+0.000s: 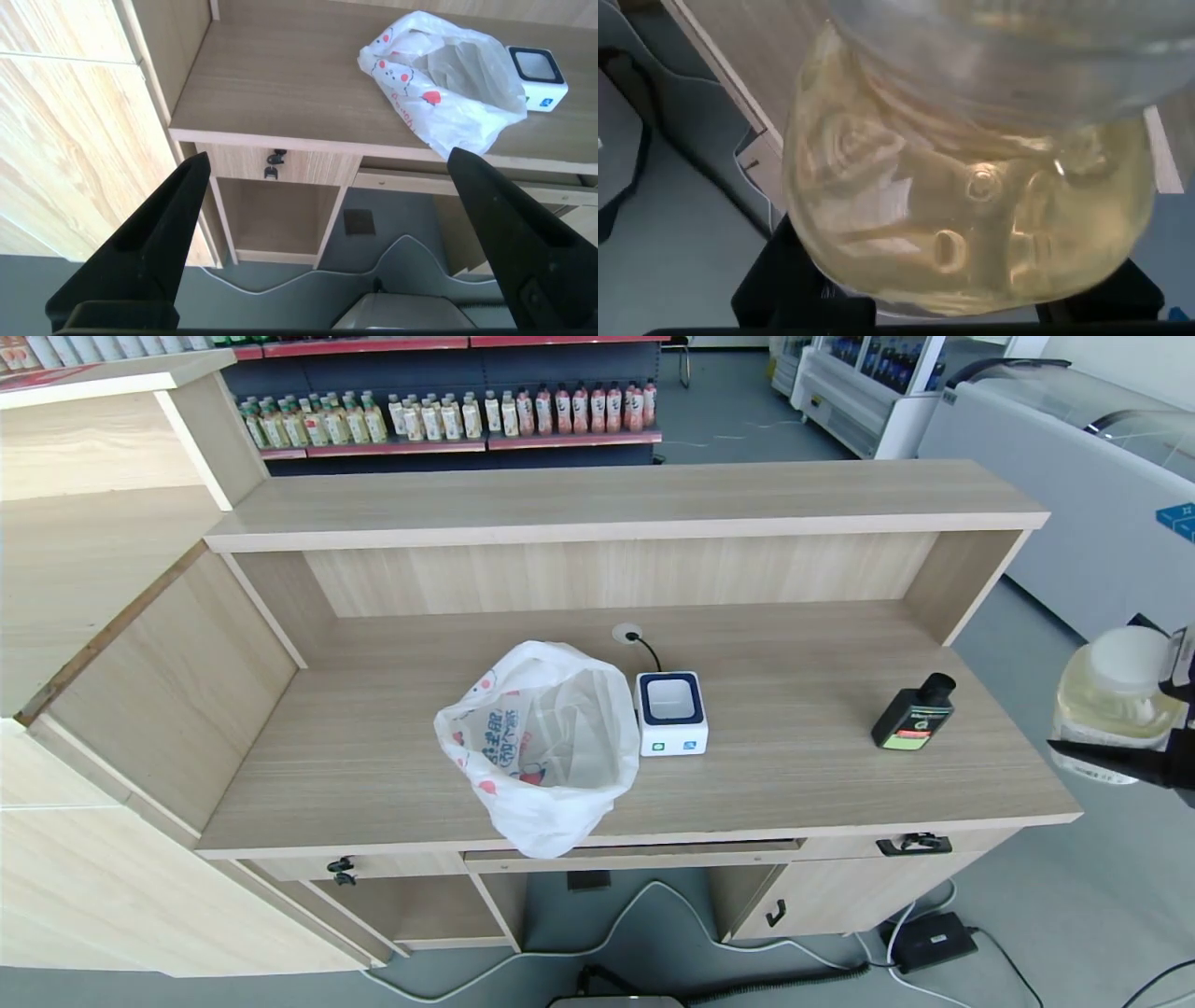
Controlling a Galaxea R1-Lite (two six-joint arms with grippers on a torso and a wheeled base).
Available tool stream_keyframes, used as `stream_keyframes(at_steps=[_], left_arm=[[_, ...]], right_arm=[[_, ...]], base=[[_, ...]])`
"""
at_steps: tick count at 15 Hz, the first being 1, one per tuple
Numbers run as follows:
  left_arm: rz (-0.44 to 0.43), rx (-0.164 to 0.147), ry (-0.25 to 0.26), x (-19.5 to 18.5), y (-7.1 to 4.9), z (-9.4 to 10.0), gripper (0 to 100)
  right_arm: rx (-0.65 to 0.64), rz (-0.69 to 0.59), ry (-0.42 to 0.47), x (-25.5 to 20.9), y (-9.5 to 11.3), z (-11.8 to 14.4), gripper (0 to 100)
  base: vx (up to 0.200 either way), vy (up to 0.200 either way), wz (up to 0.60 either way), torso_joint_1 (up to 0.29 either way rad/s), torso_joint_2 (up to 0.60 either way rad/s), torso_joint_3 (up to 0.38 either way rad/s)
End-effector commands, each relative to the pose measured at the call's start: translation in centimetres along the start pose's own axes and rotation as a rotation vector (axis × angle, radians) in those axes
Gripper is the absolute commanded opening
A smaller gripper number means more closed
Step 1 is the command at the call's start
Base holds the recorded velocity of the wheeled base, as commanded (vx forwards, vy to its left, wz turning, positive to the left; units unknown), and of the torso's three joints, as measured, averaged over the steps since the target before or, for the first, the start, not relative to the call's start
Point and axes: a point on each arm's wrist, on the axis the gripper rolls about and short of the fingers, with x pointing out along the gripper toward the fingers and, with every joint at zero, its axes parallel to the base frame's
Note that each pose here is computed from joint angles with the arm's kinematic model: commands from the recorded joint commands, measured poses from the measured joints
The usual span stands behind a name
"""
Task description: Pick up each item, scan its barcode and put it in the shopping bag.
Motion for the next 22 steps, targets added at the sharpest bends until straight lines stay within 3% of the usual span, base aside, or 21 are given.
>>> stream_keyframes(at_steps=[1, 2, 5, 12, 14, 18, 22], left_arm=[[0.001, 0.000, -0.001, 0.0, 0.0, 0.0, 100], [0.001, 0.000, -0.001, 0.0, 0.0, 0.0, 100], [0.001, 0.000, -0.001, 0.0, 0.0, 0.0, 100], [0.001, 0.000, -0.001, 0.0, 0.0, 0.0, 100], [0.002, 0.000, -0.001, 0.0, 0.0, 0.0, 100], [0.001, 0.000, -0.001, 0.0, 0.0, 0.0, 100], [0.001, 0.000, -0.001, 0.0, 0.0, 0.0, 100]], right_arm=[[-0.032, 0.036, 0.013, -0.5, -0.5, -2.7, 0], [-0.107, 0.038, -0.025, -0.6, -0.5, -2.9, 0], [-0.220, 0.027, -0.003, -1.1, -0.5, -3.8, 0], [-0.342, -0.012, -0.006, -1.1, -1.6, -4.9, 0], [-0.407, -0.053, -0.002, -0.2, -2.5, -5.3, 0], [-0.603, -0.164, -0.168, 5.8, -4.5, -4.4, 0], [-0.639, -0.116, -0.361, 11.5, -3.1, -3.5, 0]], base=[[0.000, 0.000, 0.00, 0.000, 0.00, 0.000], [0.000, 0.000, 0.00, 0.000, 0.00, 0.000], [0.000, 0.000, 0.00, 0.000, 0.00, 0.000], [0.000, 0.000, 0.00, 0.000, 0.00, 0.000], [0.000, 0.000, 0.60, 0.000, 0.00, 0.002], [0.000, 0.000, 0.60, 0.000, 0.00, 0.001], [0.000, 0.000, 0.30, 0.002, 0.00, 0.002]])
